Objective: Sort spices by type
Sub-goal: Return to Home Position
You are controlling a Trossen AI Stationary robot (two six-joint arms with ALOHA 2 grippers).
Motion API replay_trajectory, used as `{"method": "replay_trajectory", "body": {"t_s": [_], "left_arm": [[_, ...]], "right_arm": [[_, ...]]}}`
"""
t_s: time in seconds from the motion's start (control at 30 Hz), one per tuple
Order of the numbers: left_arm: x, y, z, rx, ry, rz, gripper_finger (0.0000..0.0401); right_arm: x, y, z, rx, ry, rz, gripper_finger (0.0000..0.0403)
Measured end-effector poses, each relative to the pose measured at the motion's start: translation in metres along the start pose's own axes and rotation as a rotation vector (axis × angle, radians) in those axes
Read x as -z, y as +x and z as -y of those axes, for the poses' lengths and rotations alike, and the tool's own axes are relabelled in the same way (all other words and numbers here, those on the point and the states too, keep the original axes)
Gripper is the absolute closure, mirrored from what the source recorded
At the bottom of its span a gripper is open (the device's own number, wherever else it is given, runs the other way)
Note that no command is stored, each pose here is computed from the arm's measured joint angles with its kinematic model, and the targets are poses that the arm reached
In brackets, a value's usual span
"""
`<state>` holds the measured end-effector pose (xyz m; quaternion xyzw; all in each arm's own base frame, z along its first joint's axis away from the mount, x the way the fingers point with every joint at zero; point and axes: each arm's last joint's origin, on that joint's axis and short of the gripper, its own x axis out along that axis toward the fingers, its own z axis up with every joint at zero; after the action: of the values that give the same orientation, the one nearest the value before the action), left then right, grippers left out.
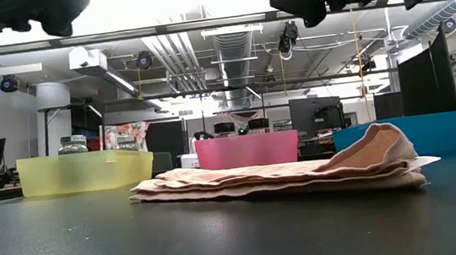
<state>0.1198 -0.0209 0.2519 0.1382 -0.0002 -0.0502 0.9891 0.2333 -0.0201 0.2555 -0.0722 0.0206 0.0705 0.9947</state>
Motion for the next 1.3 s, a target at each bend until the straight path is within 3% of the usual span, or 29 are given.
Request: {"method": "replay_trajectory", "body": {"t_s": [0.23,0.5,0.63,0.87,1.13,1.3], "left_arm": [[0.016,-0.028,0.001,-0.044,0.019,0.107,0.0127],[0.030,-0.041,0.003,-0.068,0.006,0.116,0.0127],[0.039,-0.037,0.003,-0.121,-0.005,0.063,0.0126],[0.054,-0.032,0.007,-0.121,-0.027,0.056,0.0126],[0.059,-0.030,0.009,-0.116,-0.058,0.043,0.0126],[0.058,-0.031,0.009,-0.121,-0.072,0.062,0.0127]], "right_arm": [[0.010,-0.008,-0.001,-0.166,-0.073,0.098,0.0122],[0.021,-0.030,0.006,-0.112,-0.041,0.132,0.0138],[0.023,-0.049,0.002,-0.090,-0.063,0.168,0.0145],[0.038,-0.083,-0.012,-0.065,-0.064,0.228,0.0154],[0.061,-0.117,-0.030,-0.047,-0.114,0.329,0.0142],[0.065,-0.123,-0.034,-0.075,-0.163,0.299,0.0130]]}}
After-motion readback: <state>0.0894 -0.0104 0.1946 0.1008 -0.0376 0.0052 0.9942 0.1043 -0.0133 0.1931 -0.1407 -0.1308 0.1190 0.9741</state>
